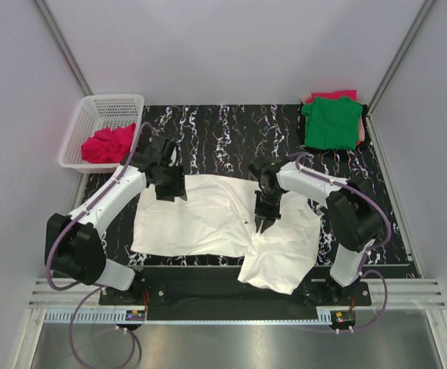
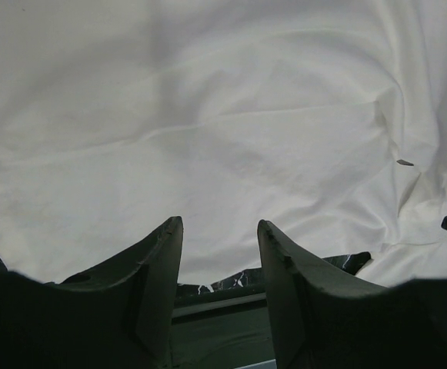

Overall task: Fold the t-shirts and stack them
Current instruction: Fold the tshirt

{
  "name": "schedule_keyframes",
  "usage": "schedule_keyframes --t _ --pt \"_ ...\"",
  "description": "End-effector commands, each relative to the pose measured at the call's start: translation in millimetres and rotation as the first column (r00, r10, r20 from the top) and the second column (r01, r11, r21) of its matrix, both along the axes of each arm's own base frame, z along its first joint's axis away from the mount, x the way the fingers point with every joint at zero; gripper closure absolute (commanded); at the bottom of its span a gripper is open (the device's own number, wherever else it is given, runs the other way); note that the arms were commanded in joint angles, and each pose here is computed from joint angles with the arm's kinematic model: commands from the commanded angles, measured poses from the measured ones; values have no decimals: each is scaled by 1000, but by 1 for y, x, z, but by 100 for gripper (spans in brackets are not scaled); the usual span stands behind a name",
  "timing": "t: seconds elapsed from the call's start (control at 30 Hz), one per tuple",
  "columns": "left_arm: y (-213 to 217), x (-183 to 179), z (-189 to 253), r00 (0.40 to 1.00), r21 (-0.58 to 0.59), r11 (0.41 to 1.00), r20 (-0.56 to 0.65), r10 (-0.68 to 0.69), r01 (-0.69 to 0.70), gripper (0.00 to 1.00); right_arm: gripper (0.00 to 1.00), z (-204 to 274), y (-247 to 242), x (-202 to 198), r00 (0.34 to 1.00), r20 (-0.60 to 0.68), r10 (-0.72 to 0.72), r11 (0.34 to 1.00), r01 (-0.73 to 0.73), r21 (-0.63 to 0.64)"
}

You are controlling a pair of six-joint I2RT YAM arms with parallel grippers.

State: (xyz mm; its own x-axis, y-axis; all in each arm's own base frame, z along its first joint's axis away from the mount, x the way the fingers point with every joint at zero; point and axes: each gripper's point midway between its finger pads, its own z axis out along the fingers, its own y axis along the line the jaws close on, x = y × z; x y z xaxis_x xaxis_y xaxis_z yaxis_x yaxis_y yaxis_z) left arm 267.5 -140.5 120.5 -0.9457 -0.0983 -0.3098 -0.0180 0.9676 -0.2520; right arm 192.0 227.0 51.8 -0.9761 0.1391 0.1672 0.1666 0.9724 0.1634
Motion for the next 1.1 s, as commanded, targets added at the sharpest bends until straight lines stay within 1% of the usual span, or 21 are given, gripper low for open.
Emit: schedule_keyframes --t 0.0,0.07,0.13,0.2,0.27,0.3,0.33,0.37,0.4,0.47,0.5,0.57,0.63,0.77,0.83,0.9,0.93,1.07 --pt "4 1 7 999 -7 1000 48 -4 5 51 70 26 -7 40 979 201 -26 997 39 -61" --pt "5 2 6 999 -8 1000 43 -1 1 51 68 41 -15 60 959 275 -63 995 81 -56" --pt "4 3 6 999 -10 1000 44 -4 4 51 69 51 -20 77 943 322 -79 995 92 -25" --pt "6 8 9 998 -5 1000 56 0 0 51 72 54 -35 98 929 349 -126 990 139 -14" --pt "9 12 10 998 12 1000 68 7 -7 51 86 58 -45 116 914 382 -137 988 153 -12" --pt "10 16 10 998 15 1000 69 11 -12 51 91 61 -55 130 895 418 -156 983 180 -19" --pt "10 19 12 997 14 1000 74 14 -15 51 100 70 -58 143 876 462 -137 986 166 -22" --pt "13 23 12 997 17 999 78 29 -30 51 100 73 -67 154 853 504 -134 981 185 -53" --pt "14 28 13 996 20 999 82 35 -37 51 100 78 -74 173 828 539 -154 976 211 -45" --pt "16 42 19 993 16 998 107 54 -56 51 100 77 -80 188 831 535 -152 978 203 -38" --pt "17 47 14 994 24 998 94 58 -61 51 100 71 -88 202 835 526 -162 976 214 -40" --pt "20 62 18 991 32 997 110 73 -76 51 100 69 -92 212 841 517 -161 975 217 -48" --pt "24 73 9 992 47 994 86 91 -96 50 100 66 -96 225 837 525 -151 974 216 -64" --pt "29 96 -3 990 59 989 53 134 -137 50 100 47 -105 232 868 476 -143 966 228 -125" --pt "35 101 -8 986 85 982 41 164 -167 50 100 44 -108 232 870 470 -147 962 237 -137" --pt "36 106 -11 984 87 980 29 177 -179 50 100 38 -111 229 875 460 -152 959 244 -147" --pt "42 108 -13 980 112 973 33 197 -200 49 100 36 -114 228 878 454 -151 957 245 -155" --pt "51 112 -24 973 145 962 5 232 -230 48 100 25 -122 216 896 416 -156 955 245 -168"
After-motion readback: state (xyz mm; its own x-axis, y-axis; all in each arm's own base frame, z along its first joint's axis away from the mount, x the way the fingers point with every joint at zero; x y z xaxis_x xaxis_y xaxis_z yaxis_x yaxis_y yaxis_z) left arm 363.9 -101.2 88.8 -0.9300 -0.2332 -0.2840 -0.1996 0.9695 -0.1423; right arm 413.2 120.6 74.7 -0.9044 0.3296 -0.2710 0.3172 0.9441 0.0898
